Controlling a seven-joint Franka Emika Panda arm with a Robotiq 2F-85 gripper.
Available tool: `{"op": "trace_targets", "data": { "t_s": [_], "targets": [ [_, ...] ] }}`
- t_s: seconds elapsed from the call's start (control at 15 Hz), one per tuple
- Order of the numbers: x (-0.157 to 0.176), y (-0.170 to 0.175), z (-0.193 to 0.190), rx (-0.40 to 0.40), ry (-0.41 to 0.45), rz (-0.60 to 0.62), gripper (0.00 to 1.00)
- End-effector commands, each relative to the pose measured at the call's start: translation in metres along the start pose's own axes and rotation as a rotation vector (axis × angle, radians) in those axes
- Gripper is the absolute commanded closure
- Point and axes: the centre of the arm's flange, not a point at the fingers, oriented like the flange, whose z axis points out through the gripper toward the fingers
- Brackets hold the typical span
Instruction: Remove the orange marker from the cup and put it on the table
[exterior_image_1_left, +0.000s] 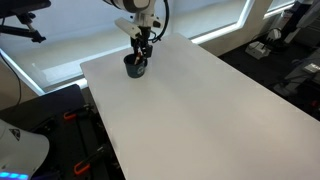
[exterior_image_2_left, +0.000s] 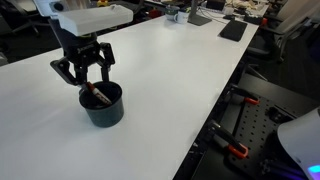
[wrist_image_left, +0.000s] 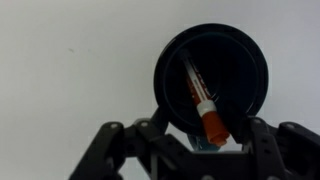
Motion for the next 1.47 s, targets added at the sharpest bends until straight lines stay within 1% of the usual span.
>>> {"op": "trace_targets", "data": {
  "t_s": [0.0, 0.07, 0.2, 0.27, 0.33, 0.4, 0.47, 0.53, 0.6, 0.67, 0.73, 0.93, 1.4],
  "targets": [
    [-0.002, 0.0, 0.003, -0.013, -0.018, -0.013, 0.46],
    [-0.002, 0.001, 0.004, -0.015, -0.018, -0.011, 0.45],
    [-0.002, 0.001, 0.004, -0.017, -0.018, -0.011, 0.5],
    [-0.002, 0.001, 0.005, -0.019, -0.019, -0.011, 0.69],
    [-0.002, 0.001, 0.005, -0.021, -0.02, -0.01, 0.75],
    [-0.002, 0.001, 0.005, -0.023, -0.02, -0.011, 0.77],
    [-0.002, 0.002, 0.006, -0.025, -0.02, -0.011, 0.84],
    [-0.003, 0.002, 0.005, -0.027, -0.021, -0.012, 0.93],
    [-0.003, 0.001, 0.005, -0.027, -0.023, -0.014, 0.99],
    [-0.003, 0.001, 0.004, -0.028, -0.02, -0.017, 0.95],
    [-0.003, 0.001, 0.004, -0.029, -0.02, -0.017, 0.94],
    [-0.004, 0.0, 0.003, -0.034, -0.022, -0.017, 0.94],
    [-0.013, 0.005, -0.029, -0.013, 0.001, -0.019, 0.94]
  ]
}}
